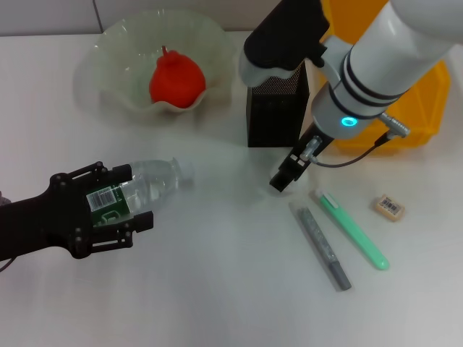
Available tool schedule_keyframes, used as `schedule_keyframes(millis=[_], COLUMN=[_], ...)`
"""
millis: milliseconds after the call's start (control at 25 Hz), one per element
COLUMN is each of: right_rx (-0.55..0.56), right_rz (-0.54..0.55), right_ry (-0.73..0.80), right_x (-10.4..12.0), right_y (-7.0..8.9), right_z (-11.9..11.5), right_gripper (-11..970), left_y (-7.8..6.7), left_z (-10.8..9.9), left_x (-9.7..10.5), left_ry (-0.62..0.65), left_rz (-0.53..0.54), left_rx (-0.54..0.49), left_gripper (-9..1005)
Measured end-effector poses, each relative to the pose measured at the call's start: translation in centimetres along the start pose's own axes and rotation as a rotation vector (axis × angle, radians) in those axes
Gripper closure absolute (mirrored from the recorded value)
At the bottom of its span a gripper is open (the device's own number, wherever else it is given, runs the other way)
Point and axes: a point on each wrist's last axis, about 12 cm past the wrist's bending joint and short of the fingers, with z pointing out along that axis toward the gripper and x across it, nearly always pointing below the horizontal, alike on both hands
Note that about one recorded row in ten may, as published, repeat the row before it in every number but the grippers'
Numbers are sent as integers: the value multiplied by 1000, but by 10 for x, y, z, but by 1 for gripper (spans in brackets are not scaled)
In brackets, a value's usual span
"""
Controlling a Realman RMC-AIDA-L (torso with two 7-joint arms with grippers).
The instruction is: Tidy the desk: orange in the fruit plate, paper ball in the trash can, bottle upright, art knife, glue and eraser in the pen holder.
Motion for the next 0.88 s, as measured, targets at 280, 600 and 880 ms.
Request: schedule_keyframes(millis=[280,600,880], right_rx=[-17,-33,-64], right_rz=[-5,-17,-28], right_ry=[22,30,94], right_x=[0,0,22], right_y=[3,7,17], right_z=[8,3,-58], right_gripper=[237,425,449], left_y=[0,0,-2], left_z=[1,2,-1], left_x=[0,2,3], left_ry=[-1,-4,-3], left_rz=[1,-7,-8], left_rx=[1,3,5], left_gripper=[136,136,136])
